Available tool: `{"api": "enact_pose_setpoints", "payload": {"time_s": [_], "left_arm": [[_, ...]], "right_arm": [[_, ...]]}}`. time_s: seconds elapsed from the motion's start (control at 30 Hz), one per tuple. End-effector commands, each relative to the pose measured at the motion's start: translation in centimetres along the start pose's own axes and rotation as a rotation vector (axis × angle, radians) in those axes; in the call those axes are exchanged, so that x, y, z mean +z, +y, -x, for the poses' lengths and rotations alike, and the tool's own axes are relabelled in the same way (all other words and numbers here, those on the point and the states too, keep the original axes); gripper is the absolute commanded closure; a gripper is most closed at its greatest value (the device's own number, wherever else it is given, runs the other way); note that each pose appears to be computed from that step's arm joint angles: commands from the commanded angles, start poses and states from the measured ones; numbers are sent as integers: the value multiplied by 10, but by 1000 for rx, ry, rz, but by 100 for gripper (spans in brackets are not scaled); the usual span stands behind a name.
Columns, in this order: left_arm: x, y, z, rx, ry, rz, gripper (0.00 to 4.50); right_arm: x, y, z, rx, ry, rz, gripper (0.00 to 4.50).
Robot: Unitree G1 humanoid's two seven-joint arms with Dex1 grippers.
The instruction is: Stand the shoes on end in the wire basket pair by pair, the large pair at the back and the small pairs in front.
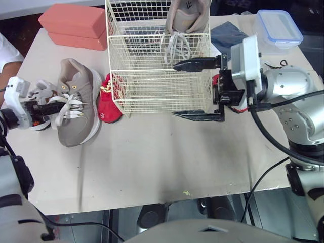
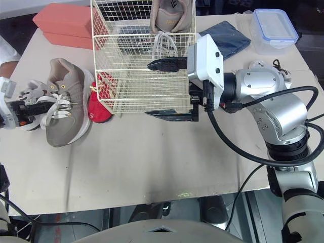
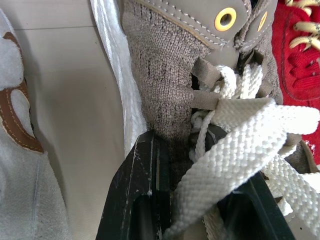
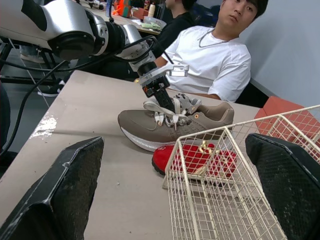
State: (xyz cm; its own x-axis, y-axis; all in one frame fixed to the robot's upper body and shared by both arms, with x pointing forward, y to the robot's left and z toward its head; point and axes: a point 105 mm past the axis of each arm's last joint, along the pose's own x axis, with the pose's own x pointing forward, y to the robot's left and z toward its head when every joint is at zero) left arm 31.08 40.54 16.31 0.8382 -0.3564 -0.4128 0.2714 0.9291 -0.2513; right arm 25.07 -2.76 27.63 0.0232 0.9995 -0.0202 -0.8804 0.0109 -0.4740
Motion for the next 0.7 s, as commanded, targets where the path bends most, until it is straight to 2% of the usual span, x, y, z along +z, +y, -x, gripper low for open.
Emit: {"api": "enact_pose_setpoints", "payload": {"time_s": [0.03,0.37,0.53,0.7], "left_arm": [[39,-2,19,-8,-229,-44,392],[102,-30,90,-50,-725,-291,394],[125,-63,103,-94,-884,-387,394],[173,-116,104,-89,-1151,-510,394]], "right_arm": [[11,-1,1,-9,-32,48,0],[13,-8,5,-50,-52,38,0],[19,-17,6,-91,-82,51,0],[26,-32,11,-192,-122,68,0]]}}
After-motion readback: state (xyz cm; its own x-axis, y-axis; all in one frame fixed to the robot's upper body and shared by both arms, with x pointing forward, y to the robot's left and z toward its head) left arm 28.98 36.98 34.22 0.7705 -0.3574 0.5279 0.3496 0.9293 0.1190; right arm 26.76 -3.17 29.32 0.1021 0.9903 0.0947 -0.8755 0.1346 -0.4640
